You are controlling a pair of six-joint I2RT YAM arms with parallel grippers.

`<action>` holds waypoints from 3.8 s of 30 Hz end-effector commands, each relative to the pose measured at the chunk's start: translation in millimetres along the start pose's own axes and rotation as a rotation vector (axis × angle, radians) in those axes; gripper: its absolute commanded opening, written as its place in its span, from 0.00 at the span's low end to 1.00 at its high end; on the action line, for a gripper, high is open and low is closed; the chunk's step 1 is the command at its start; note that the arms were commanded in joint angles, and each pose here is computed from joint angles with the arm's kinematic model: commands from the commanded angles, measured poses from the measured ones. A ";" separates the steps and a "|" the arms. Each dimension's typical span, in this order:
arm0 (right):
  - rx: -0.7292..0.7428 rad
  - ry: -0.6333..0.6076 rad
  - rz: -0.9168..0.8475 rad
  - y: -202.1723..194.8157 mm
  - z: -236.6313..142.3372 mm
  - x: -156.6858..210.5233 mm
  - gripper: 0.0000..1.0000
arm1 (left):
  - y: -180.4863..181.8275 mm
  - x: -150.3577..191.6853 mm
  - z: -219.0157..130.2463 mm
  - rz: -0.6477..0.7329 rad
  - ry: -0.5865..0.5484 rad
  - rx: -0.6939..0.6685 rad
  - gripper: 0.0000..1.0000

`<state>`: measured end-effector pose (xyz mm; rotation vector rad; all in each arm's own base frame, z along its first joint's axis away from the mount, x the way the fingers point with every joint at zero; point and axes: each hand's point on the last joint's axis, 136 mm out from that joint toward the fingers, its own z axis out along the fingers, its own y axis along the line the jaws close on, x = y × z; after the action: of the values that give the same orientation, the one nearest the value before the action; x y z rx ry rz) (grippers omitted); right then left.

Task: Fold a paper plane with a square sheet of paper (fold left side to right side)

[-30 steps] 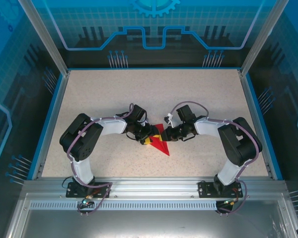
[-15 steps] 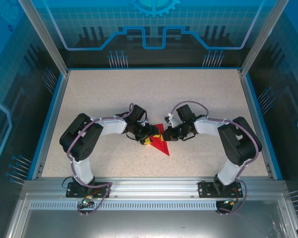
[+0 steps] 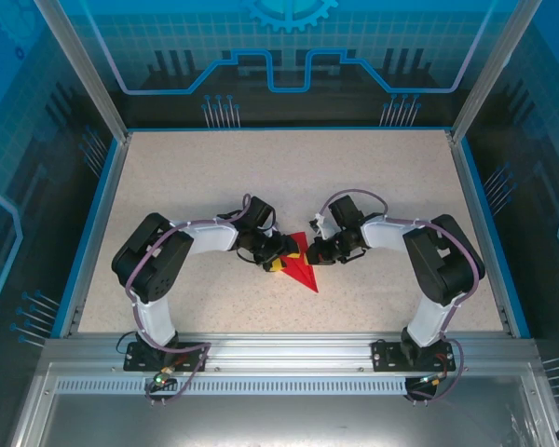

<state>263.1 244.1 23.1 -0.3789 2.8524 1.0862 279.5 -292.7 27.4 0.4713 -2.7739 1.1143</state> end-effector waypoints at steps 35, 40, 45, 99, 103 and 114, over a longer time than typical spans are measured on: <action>0.094 0.017 0.046 -23.2 -0.5 -3.3 0.06 | 30.3 3.4 17.1 -0.008 0.016 -0.095 0.55; 0.109 0.029 0.055 -26.3 -0.2 0.1 0.06 | 29.6 3.5 16.8 -0.006 0.015 -0.093 0.55; 0.118 0.033 0.059 -27.9 -0.7 2.3 0.06 | 30.0 3.8 17.2 -0.008 0.016 -0.094 0.55; 0.163 0.092 0.076 -27.1 3.5 4.1 0.09 | 37.5 -8.4 32.8 0.026 0.059 -0.166 0.22; 0.110 0.020 0.060 -8.4 -13.7 -12.9 0.20 | 47.5 -4.6 33.8 0.015 0.062 -0.187 0.21; -0.097 0.105 0.049 38.7 -22.9 22.4 0.26 | 50.8 -4.2 32.6 0.012 0.056 -0.193 0.21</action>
<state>261.1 243.6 60.8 -0.3646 2.8731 1.1089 299.9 -310.8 15.8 0.3184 -2.8130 1.1182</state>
